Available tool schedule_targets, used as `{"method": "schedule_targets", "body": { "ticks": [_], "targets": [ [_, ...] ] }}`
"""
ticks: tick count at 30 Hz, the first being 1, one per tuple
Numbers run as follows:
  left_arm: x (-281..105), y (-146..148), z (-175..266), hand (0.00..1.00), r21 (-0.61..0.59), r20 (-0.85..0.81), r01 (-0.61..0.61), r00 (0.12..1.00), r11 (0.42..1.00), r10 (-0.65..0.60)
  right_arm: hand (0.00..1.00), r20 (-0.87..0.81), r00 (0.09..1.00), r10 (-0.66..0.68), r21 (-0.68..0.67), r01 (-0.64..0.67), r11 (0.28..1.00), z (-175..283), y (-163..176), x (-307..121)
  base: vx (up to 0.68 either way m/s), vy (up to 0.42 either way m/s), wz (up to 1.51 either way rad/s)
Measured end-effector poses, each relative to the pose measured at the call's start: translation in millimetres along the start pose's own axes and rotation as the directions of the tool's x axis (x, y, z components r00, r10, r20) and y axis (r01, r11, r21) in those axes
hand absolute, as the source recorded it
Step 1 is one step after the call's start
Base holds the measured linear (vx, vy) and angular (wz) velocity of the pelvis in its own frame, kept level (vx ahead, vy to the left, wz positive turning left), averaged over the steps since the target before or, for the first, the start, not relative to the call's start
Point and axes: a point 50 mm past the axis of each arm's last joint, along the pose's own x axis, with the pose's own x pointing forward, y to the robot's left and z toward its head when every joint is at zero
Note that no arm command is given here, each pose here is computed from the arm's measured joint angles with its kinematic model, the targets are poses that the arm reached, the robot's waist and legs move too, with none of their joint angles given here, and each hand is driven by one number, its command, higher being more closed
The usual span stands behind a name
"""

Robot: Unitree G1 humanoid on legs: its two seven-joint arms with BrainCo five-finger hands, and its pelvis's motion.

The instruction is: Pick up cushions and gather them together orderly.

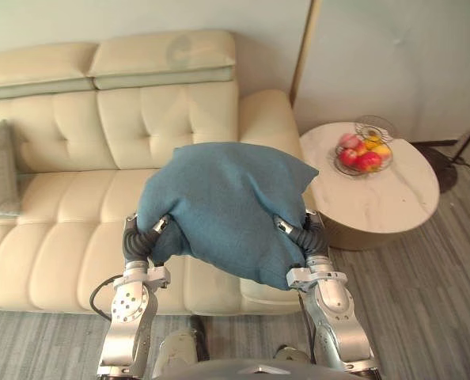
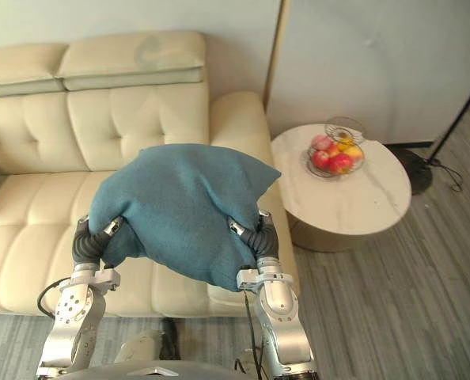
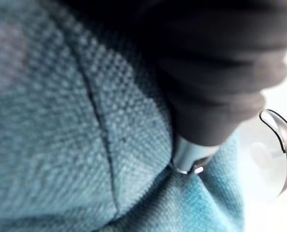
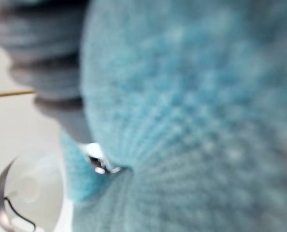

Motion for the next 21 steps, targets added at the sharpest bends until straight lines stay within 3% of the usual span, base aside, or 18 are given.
{"method": "schedule_targets", "body": {
  "ticks": [7,15,16,21],
  "targets": [
    [3.4,3.1,-24.7,1.0,0.014,-0.107,0.035,0.994,0.999,-0.034,1.0,-0.11,0.99,-0.089,0.018,0.091,0.996,-28.3,-3.4,5.6,-0.05,0.325,0.58],
    [-1.5,16.1,-24.7,1.0,0.089,-0.123,0.055,0.991,0.995,-0.044,1.0,-0.217,0.971,-0.103,0.061,0.119,0.991,-51.0,3.8,-8.1,-0.08,0.13,0.45],
    [-2.2,5.3,-31.9,1.0,0.052,-0.152,0.063,0.987,0.997,-0.054,1.0,-0.177,0.979,-0.098,0.014,0.102,0.995,-44.2,-6.2,-7.2,-0.01,0.097,0.0],
    [-1.4,-3.5,-33.4,1.0,0.097,-0.167,0.132,0.979,0.986,-0.114,1.0,-0.241,0.961,-0.135,0.007,0.141,0.99,-55.0,-15.8,-19.1,0.01,0.098,0.14]
  ]
}}
